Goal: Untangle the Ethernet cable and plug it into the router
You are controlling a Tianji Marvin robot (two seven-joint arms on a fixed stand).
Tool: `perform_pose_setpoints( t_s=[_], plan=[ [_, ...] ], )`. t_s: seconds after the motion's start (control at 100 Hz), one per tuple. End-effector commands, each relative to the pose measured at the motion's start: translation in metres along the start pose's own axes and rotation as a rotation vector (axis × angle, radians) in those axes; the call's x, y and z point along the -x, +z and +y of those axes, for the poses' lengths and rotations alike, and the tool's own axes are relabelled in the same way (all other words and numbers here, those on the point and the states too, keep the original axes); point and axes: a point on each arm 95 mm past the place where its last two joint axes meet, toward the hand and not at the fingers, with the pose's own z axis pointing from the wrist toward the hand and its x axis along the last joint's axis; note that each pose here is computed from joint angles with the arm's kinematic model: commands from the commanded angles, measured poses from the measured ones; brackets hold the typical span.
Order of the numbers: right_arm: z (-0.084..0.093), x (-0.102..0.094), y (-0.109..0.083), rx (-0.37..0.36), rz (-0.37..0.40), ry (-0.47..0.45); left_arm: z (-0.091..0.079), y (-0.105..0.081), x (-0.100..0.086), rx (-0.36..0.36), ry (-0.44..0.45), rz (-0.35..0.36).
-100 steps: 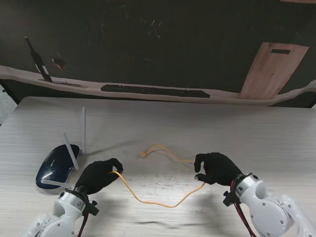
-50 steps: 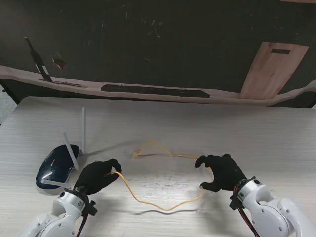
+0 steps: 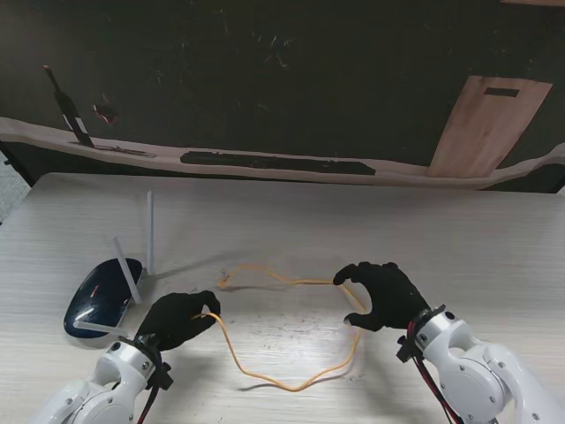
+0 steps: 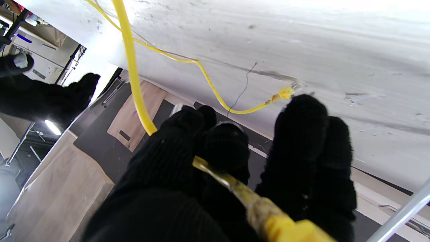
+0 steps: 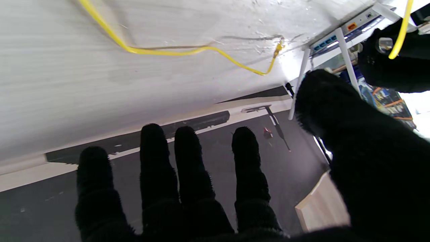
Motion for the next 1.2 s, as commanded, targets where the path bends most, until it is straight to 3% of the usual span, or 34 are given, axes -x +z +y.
perform_pose_setpoints(
  t_s=[0.0, 0.24, 0.65, 1.19],
  plan=[
    [0.004, -0.008, 0.014, 0.0, 0.027, 0.007, 0.001, 0.0, -0.002, 0.016, 0.0, 0.0],
    [-0.004, -0.02, 0.062, -0.015, 0.052, 0.041, 0.004, 0.001, -0.002, 0.004, 0.009, 0.005],
    [-0.033, -0.031, 0.135, -0.047, 0.02, 0.096, 0.006, 0.002, -0.004, 0.016, 0.016, 0.007],
    [-0.073, -0.053, 0.2, -0.144, 0.011, 0.175, 0.011, 0.004, -0.006, 0.036, 0.004, 0.014]
  ],
)
